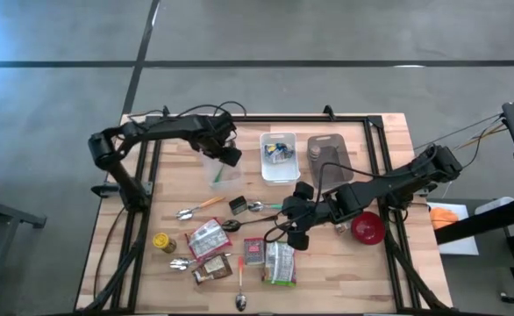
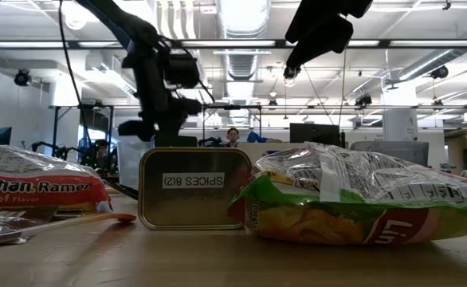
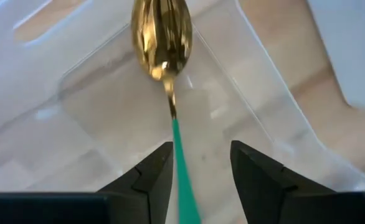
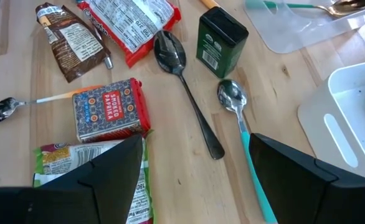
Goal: Pick & Place Food Item
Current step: Put the yellow spoon into the transparent bin
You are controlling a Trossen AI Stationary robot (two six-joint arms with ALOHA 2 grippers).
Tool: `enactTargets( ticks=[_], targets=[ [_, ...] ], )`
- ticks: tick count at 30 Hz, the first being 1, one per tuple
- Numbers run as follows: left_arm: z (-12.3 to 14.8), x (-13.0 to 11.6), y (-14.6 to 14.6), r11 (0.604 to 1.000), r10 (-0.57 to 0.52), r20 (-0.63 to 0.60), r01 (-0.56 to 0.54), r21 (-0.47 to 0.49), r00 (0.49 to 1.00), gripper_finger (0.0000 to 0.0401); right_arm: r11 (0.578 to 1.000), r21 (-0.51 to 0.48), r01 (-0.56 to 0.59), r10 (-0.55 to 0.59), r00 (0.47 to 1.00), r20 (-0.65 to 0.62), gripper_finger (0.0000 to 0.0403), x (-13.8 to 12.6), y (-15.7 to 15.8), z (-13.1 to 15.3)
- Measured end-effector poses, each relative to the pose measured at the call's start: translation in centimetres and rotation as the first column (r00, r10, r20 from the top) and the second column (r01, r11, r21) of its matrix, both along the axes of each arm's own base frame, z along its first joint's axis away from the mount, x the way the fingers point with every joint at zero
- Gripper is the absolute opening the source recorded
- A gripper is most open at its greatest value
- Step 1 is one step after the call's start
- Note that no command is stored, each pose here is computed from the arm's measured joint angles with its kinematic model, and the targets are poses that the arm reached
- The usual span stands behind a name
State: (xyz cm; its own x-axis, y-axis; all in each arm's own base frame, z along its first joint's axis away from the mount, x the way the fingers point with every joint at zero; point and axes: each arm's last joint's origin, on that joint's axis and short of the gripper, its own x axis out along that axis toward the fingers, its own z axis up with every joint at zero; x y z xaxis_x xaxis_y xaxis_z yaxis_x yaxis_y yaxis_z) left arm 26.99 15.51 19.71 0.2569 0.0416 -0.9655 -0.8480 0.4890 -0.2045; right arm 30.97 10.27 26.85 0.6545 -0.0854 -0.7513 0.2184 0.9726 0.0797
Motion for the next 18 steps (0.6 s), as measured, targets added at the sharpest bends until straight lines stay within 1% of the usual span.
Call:
enactTargets(
  ticks=[2,4,7,10,12,14,16,18],
  targets=[
    [1.1,-0.6,-0.7,0.999,-0.044,-0.007,0.044,0.005,0.999,0.0164,1.000,-0.001,-0.001,0.001,1.000,0.000,0.0293,0.0,0.0,0.0],
    [2.1,-1.3,-1.7,0.993,-0.117,-0.023,0.117,0.010,0.993,0.0164,1.000,-0.002,-0.002,0.002,1.000,0.000,0.0293,0.0,0.0,0.0],
    [3.4,-2.4,-3.7,0.978,-0.210,-0.047,0.211,0.006,0.977,0.0164,1.000,-0.003,-0.003,0.003,1.000,0.000,0.0293,0.0,0.0,0.0],
    [4.4,-3.2,-5.9,0.960,-0.278,-0.038,0.279,0.023,0.960,0.0164,1.000,-0.003,-0.003,0.003,1.000,0.000,0.0293,0.0,0.0,0.0],
    [4.9,-3.6,-7.3,0.956,-0.292,-0.022,0.293,0.034,0.956,0.0164,1.000,-0.003,-0.003,0.003,1.000,0.000,0.0293,0.0,0.0,0.0],
    [5.1,-4.1,-8.5,0.961,-0.276,-0.004,0.276,0.028,0.961,0.0164,1.000,-0.003,-0.003,0.003,1.000,0.000,0.0293,0.0,0.0,0.0],
    [5.0,-4.5,-9.6,0.964,-0.266,0.002,0.266,0.018,0.964,0.0164,1.000,-0.002,-0.002,0.002,1.000,0.000,0.0293,0.0,0.0,0.0],
    [4.7,-5.0,-10.5,0.958,-0.285,-0.002,0.285,0.016,0.958,0.0164,1.000,-0.001,-0.002,0.002,1.000,0.001,0.0293,0.0,0.0,0.0]
  ],
)
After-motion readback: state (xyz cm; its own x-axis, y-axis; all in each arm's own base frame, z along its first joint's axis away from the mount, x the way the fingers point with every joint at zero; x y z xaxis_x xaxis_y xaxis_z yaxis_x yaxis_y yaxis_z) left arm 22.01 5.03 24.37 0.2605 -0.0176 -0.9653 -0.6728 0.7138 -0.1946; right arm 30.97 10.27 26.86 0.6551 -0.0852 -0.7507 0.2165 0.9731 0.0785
